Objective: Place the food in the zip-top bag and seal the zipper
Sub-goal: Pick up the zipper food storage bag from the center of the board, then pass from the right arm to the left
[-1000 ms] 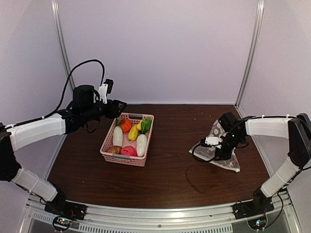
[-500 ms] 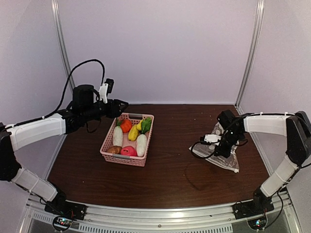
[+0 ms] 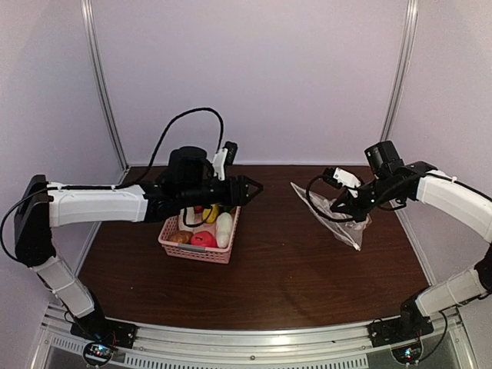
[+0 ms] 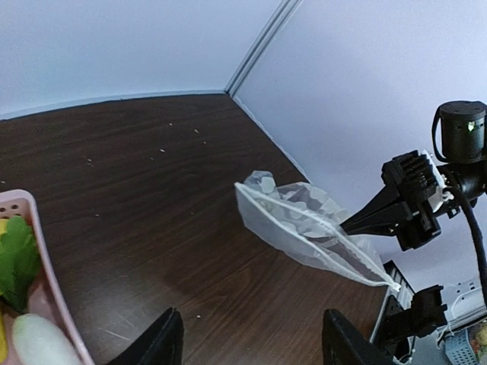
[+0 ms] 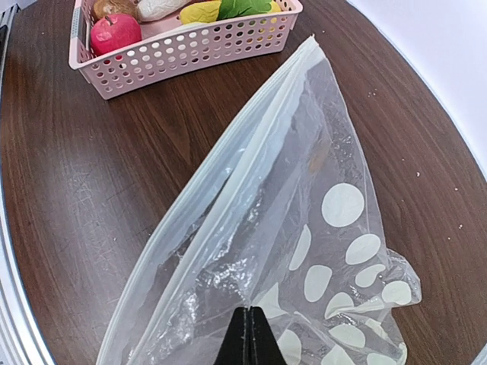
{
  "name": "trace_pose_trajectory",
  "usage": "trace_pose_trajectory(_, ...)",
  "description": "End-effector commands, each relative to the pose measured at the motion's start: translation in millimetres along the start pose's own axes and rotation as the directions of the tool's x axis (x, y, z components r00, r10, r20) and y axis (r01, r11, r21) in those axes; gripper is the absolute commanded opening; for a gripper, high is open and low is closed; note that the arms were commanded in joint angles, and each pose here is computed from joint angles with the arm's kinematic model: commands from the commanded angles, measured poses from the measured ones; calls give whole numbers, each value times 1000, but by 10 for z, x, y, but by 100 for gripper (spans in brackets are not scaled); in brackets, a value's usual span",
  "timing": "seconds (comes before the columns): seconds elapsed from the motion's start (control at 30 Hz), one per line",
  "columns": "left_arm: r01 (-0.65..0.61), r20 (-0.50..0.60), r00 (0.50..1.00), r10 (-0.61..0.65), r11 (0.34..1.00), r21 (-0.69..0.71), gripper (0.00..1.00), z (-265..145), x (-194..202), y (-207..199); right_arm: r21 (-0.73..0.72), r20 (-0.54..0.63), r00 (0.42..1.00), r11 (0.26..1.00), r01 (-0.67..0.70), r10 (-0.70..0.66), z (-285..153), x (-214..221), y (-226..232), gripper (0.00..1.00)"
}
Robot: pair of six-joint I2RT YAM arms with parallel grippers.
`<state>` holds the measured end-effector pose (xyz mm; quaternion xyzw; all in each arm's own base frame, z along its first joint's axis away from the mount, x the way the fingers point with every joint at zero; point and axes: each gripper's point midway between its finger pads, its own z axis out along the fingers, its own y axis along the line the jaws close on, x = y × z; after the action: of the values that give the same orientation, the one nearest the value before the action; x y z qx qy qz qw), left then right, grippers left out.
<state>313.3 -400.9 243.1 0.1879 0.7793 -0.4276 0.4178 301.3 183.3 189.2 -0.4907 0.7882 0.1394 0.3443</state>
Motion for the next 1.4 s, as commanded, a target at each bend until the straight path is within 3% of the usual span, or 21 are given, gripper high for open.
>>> trace_pose_trajectory(0.0, 175, 16, 984, -176, 984, 32, 64, 425, -1, -315, -63, 54, 996, 996, -64, 67, 77, -78, 101, 0)
trace_pose_trajectory(0.17, 313, -86, 948, -306, 946, 88, 61, 830, 317, -536, -30, 112, 990, 996, -81, 84, 42, -181, 43, 0)
trace_pose_trajectory(0.33, 321, -128, 943, -306, 940, 118, 61, 1051, 431, -749, -12, 139, 986, 995, -97, 97, 49, -197, 20, 0)
trace_pose_trajectory(0.5, 354, -146, 930, -336, 928, 115, 61, 1203, 460, -762, -1, 146, 984, 995, -103, 102, 48, -187, 12, 0)
trace_pose_trajectory(0.77, 422, -183, 896, -405, 904, 66, 46, 1396, 612, -661, 21, 177, 978, 993, -119, 114, -6, -247, -20, 0)
trace_pose_trajectory(1.0, 425, -181, 894, -410, 903, 58, 44, 1409, 658, -620, 76, 189, 974, 988, -138, 121, -16, -256, -120, 0)
trace_pose_trajectory(1.07, 421, -178, 897, -405, 905, 61, 36, 1415, 658, -620, 72, 195, 973, 988, -139, 123, -22, -280, -119, 0)
trace_pose_trajectory(1.23, 383, -158, 911, -382, 924, -26, 4, 1441, 727, -425, 89, 199, 974, 988, -128, 108, -121, -354, -151, 0)
trace_pose_trajectory(1.37, 324, -142, 931, -335, 941, -96, 0, 1429, 787, -246, 170, 228, 971, 979, -114, 73, -315, -449, -251, 0)
